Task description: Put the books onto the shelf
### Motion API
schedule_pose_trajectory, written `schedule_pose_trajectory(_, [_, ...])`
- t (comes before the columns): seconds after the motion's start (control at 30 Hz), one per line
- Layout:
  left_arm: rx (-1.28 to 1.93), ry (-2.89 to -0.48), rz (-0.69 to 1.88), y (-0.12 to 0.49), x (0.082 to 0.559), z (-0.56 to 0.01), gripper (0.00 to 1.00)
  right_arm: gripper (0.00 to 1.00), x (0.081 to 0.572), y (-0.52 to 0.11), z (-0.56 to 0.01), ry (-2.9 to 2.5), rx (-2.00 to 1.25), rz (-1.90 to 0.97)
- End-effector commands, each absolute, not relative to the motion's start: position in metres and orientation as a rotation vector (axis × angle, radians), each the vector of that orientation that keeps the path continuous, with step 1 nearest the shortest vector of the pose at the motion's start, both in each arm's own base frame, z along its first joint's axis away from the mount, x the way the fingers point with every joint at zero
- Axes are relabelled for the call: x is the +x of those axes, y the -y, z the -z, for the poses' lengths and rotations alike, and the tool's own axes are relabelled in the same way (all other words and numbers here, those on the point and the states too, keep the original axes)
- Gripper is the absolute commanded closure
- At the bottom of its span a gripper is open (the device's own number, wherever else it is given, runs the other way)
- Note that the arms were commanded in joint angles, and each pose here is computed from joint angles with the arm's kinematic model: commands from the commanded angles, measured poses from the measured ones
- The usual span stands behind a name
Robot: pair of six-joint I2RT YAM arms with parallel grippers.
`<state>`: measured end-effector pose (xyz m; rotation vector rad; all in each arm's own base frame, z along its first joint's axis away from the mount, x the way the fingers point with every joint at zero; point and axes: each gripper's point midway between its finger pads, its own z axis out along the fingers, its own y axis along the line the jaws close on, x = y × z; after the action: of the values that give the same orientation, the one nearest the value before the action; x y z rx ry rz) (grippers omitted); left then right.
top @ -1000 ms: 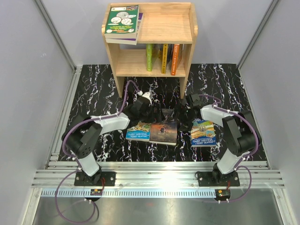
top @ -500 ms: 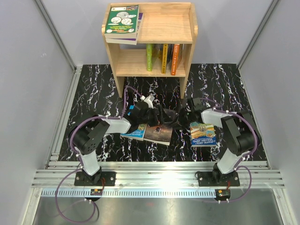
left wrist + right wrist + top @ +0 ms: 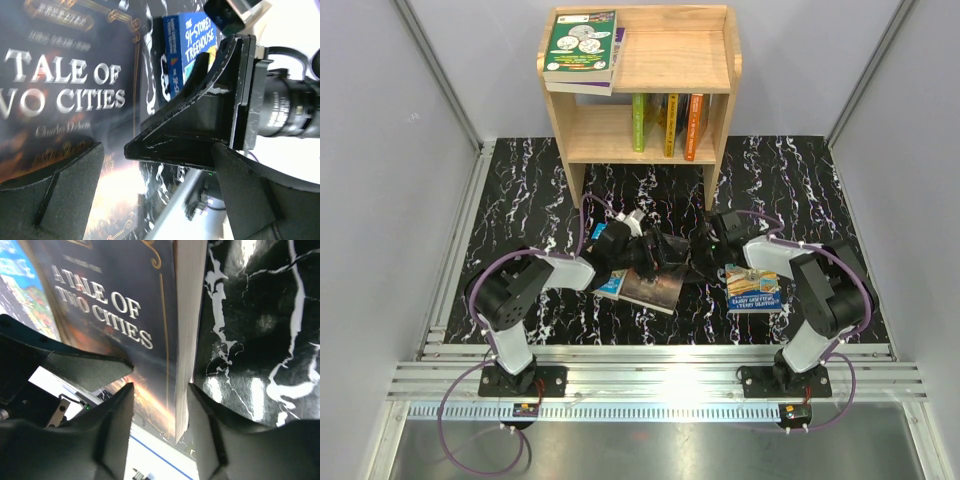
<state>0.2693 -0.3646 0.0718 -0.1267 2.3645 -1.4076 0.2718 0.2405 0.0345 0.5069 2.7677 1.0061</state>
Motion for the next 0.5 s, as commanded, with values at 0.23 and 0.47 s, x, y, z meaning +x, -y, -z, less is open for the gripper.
schedule_pose_trajectory(0.23, [-0.101, -2.623, 1.479, 0.366, 0.19, -0.03, 0.08, 0.62, 0.287, -0.306, -0.055, -2.642, 0.367, -1.258])
schedule_pose_trajectory(0.47, [0.065, -2.595, 1.355, 0.358, 0.195, -0.058, 0.08, 1.0, 0.277, -0.3, -0.048, -2.662, 0.348, -1.222])
